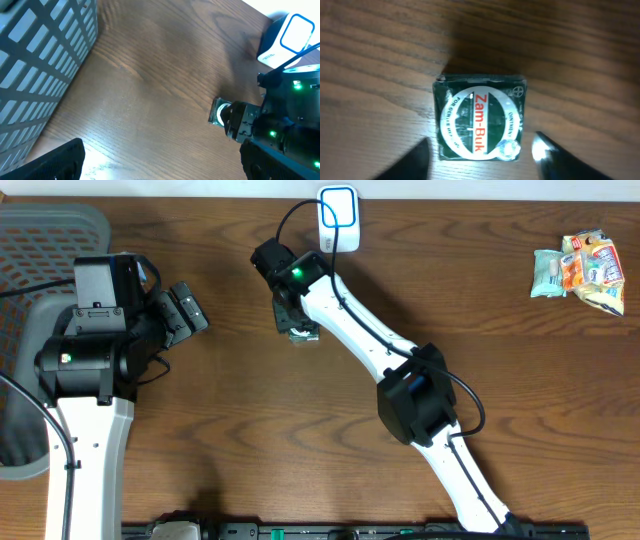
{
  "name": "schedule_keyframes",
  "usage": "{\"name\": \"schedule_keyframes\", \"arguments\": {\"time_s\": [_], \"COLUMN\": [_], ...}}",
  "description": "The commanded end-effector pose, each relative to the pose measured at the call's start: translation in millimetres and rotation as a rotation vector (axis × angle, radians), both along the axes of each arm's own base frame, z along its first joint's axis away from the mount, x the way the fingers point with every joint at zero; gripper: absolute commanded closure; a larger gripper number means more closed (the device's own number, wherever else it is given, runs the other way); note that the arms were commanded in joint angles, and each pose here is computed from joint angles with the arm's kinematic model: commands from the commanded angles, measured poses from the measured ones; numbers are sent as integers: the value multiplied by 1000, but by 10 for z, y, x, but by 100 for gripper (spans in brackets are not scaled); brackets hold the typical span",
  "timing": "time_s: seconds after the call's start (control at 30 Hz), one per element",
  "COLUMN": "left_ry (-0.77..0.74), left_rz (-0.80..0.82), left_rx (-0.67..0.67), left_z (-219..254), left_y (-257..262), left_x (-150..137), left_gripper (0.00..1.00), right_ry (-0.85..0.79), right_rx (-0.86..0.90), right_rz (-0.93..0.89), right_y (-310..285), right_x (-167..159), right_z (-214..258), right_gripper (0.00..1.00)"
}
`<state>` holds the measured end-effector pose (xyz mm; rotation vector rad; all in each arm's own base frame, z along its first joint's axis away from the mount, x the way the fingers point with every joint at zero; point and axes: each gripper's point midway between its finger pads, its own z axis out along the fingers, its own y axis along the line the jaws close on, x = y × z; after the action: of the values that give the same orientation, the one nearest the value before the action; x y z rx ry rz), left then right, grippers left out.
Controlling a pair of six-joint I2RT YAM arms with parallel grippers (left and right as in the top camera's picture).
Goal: Scan the item barcode
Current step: 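Lower the right gripper and grasp the green tin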
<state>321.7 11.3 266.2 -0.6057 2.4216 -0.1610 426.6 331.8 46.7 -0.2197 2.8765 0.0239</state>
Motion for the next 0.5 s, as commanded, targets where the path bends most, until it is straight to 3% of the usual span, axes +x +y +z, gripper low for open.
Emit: {"name": "schedule_keyframes", "arguments": {"time_s": [0.0, 0.17, 0.27, 0.47], "left_ry": [-8, -8, -8, -8], "left_rz": [1, 1, 1, 1], "left_rx": [16, 16, 16, 16], "left_z": [35, 35, 35, 35], "left_y": [36, 36, 36, 36], "left_x": [4, 4, 4, 4], "left_gripper": [2, 2, 2, 2], "right_ry": [-58, -72, -84, -97], "right_rx": [9, 24, 37, 42], "right_rz": [-52, -38, -24, 23], "right_y": [18, 114, 202, 353], "right_x": [30, 16, 2, -70], "right_z": [160, 167, 163, 46], "right_gripper": [54, 71, 97, 99]}}
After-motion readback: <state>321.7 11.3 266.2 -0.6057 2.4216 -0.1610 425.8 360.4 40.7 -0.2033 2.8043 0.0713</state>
